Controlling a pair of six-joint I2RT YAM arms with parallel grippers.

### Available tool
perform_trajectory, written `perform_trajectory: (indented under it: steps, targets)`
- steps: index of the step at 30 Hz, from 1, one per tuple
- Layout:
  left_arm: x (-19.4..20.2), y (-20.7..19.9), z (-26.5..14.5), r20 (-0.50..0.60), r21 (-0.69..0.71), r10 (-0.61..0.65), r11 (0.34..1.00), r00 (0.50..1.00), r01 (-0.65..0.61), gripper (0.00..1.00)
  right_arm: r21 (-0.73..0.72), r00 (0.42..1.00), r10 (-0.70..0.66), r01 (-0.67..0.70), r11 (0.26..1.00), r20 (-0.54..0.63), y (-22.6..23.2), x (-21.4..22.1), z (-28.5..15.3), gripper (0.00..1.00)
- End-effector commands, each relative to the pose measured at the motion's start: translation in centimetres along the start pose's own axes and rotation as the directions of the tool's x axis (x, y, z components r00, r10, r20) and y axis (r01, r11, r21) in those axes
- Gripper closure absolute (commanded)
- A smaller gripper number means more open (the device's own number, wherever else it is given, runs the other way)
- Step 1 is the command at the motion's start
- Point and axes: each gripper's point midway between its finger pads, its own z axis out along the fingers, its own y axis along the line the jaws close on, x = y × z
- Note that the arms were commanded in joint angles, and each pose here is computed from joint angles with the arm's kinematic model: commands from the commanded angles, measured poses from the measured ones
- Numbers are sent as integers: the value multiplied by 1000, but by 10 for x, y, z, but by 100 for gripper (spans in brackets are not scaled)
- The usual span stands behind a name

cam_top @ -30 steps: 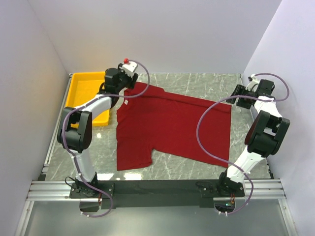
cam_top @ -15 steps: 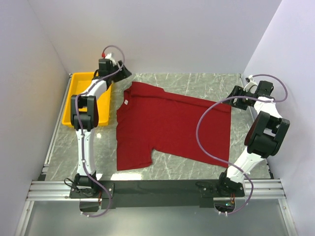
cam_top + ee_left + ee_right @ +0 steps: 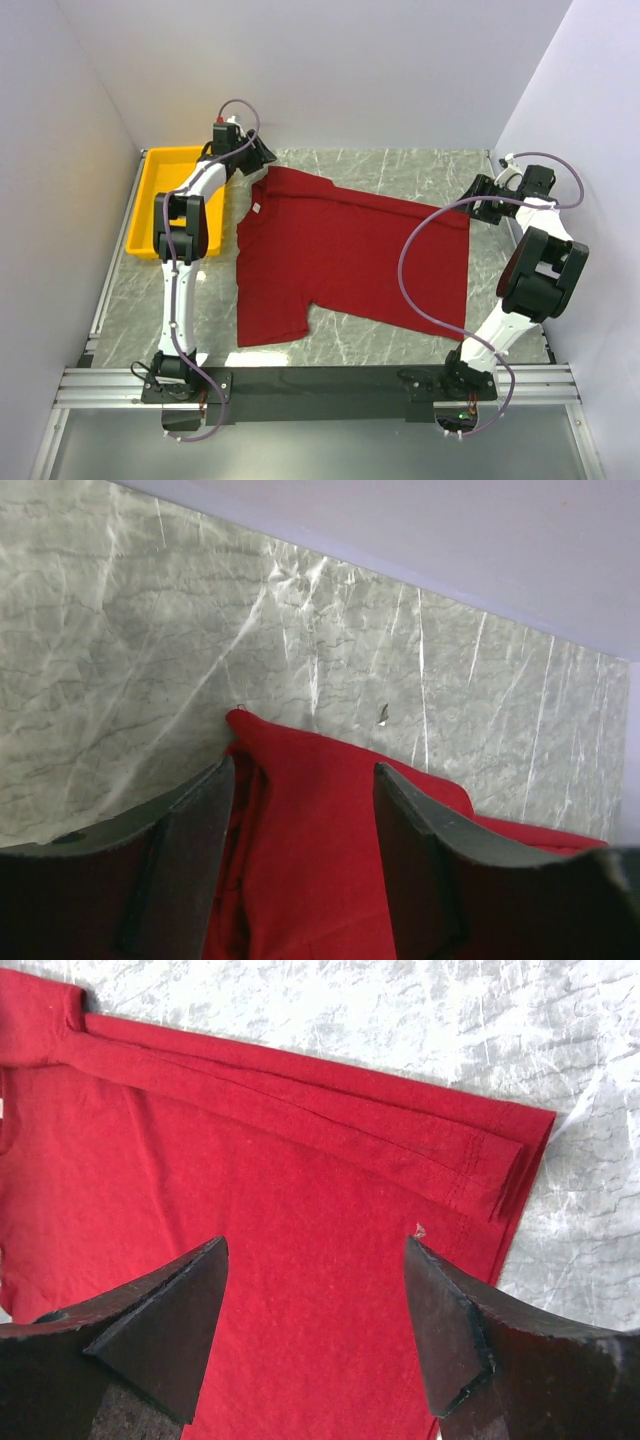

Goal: Fold and stack the t-shirts
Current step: Fold the tshirt

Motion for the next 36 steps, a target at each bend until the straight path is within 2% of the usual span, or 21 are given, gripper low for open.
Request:
perform_trajectory:
  steps: [1,8,18,22,27,31,36]
  targets:
    - [-8,-8,1,21,3,-4,1000,1000,4,38,-23,999,-26,27,999,45,15,-14,-11,23]
    - [-4,-6,9,15,-10,-15,1000,1000,15,45,-23,998,-30,31,999,50,17,-16,-13,23]
    - [-3,-14,10,3,25,-12,1000,1000,12,67,-17,998,-33,34,999,45,16,-14,-14,23]
    - [-9,-22,2,21,53,22,998,1000,-23,83,-18,999,-27,27,999,41,15,-12,-14,23]
    - [-11,-34,-6,27,97,66,993,997,-68,99,-16,999,-25,25,1000,35,14,-10,-13,23]
    - [-9,-43,-15,30,142,111,983,993,-114,99,-16,999,-24,24,1000,30,15,-8,-14,23]
    - [-20,-65,-38,92,211,225,948,970,-240,99,-19,999,-28,29,999,31,17,-7,-15,23]
